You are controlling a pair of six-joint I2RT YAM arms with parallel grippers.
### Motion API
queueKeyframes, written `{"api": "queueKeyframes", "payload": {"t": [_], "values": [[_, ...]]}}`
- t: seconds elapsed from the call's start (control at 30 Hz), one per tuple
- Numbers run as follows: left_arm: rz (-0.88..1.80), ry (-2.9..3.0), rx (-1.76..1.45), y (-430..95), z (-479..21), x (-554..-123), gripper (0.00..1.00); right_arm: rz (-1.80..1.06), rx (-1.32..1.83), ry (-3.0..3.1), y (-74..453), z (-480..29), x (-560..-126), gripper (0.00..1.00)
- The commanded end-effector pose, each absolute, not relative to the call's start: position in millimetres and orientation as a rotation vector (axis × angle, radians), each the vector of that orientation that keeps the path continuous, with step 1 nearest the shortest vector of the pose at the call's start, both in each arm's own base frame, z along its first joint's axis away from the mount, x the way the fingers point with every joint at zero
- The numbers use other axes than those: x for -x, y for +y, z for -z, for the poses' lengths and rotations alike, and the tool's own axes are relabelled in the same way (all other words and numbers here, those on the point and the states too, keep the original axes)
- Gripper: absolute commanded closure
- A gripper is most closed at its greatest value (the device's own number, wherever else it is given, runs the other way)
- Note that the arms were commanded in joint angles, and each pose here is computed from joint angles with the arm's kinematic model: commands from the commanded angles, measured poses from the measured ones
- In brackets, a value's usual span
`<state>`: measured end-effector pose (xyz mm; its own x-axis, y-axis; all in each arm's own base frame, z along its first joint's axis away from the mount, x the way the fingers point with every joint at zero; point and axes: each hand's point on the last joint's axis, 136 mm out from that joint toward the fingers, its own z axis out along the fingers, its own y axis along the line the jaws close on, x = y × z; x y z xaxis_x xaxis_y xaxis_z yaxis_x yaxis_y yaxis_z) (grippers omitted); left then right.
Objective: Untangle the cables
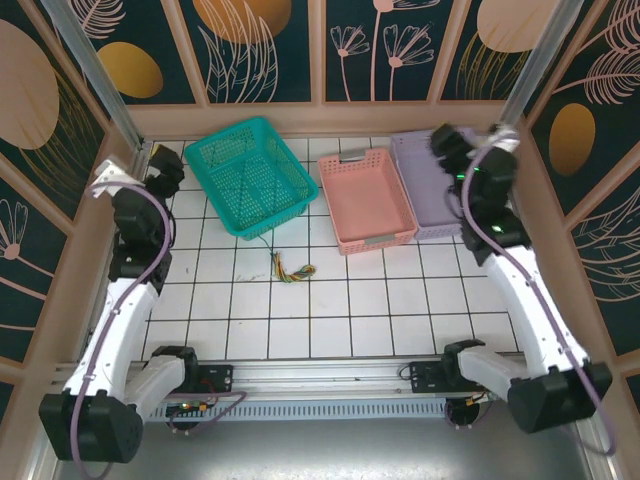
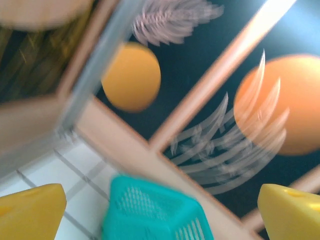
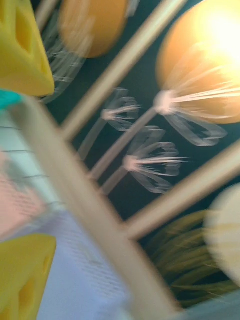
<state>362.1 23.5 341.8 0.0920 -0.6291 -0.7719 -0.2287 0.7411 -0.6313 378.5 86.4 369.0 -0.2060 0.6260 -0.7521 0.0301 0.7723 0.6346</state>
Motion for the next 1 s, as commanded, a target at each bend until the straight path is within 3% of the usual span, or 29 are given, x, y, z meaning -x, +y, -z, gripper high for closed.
{"api": "queueKeyframes", "payload": {"t": [0.0,0.1,0.23,0.4,0.63,0.97], "values": [[0.519,1.989,0.794,-50.3,-243.1,-342.4,0.05,-0.572,-0.640,2.312,166.5,-226.1,-311.6,0.37],[0.583,2.186,0.784,-86.2,-203.4,-299.7,0.11,-0.741,-0.741,2.502,235.3,-191.5,-272.8,0.44],[0.715,2.307,0.757,-99.5,-174.2,-251.2,0.19,-0.750,-0.850,2.730,304.2,-155.2,-254.6,0.41],[0.689,2.362,0.682,-93.3,-172.3,-222.7,0.21,-0.657,-1.002,2.830,360.5,-114.2,-245.0,0.33],[0.746,2.333,0.631,-94.7,-184.1,-209.5,0.20,-0.589,-1.381,2.804,374.9,-64.9,-238.4,0.34],[0.790,2.312,0.565,-105.7,-194.0,-222.8,0.21,-0.557,-1.615,2.756,379.2,-23.4,-261.5,0.38]]}}
